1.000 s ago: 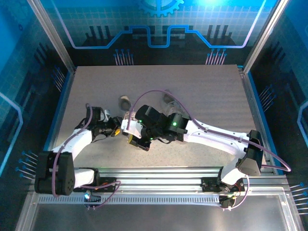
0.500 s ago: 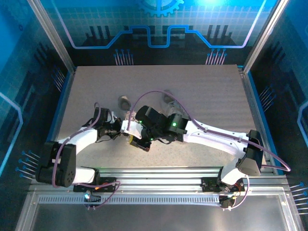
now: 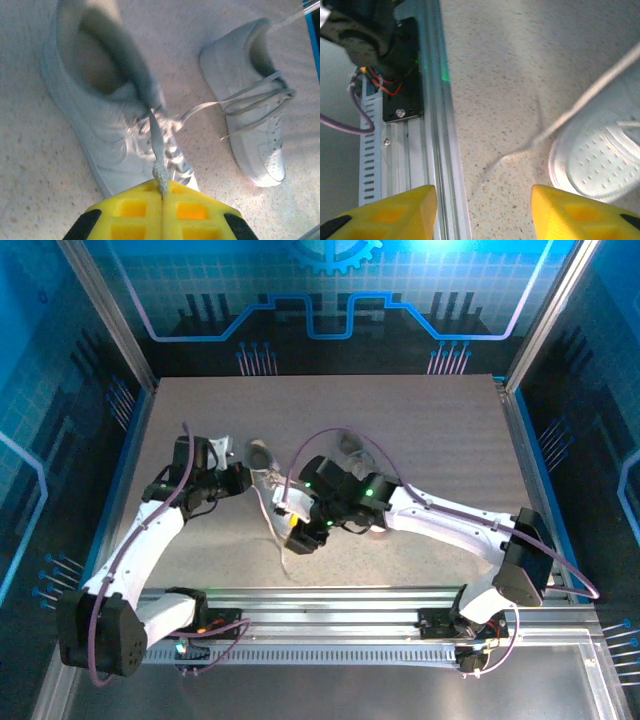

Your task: Tie the shoes

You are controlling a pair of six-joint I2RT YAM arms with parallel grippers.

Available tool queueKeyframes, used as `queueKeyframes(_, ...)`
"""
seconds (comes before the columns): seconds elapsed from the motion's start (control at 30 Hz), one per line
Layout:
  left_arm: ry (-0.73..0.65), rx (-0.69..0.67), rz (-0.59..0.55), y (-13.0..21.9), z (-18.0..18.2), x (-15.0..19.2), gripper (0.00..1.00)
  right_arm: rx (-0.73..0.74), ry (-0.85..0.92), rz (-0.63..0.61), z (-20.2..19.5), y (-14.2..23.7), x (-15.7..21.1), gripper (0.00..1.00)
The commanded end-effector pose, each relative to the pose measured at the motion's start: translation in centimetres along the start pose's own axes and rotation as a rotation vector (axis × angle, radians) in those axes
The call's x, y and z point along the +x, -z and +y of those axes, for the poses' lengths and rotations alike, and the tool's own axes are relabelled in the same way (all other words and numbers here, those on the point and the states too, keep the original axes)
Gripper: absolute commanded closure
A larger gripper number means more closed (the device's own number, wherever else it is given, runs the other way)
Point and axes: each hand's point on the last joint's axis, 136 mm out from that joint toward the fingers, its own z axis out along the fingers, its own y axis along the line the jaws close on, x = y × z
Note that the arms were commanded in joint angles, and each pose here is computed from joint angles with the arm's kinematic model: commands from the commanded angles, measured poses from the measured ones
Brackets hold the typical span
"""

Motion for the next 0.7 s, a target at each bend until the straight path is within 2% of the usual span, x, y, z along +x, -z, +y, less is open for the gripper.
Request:
queueKeyframes(0.0,-0.181,-0.011,0.032,0.8,-0.7,-0.6,1.0,-0.01,-0.006,-0.129,-1.4,2.2,-1.7,0.43)
queueKeyframes(0.17,-0.296,0.05,0.091,-0.2,-1.6,-1.0,1.0,0.167,0.064,-0.298,-8.5,1.9,-4.0,0.4)
queueKeyframes(0.3,-0.359,0.082,0.1,-1.0,-2.0,-1.4,1.0,0.224,0.198,-0.317,-12.8,-1.5,-6.2,0.41)
queueKeyframes(0.5,-0.403,0.108,0.098,-1.4,-2.5,-2.1,1.0,0.168,0.267,-0.334,-15.3,-6.0,-8.7,0.43)
queueKeyframes(0.67,-0.46,0.151,0.101,-1.6,-2.8,-1.5,1.0,0.23,0.301,-0.391,-17.2,-7.2,-9.7,0.46)
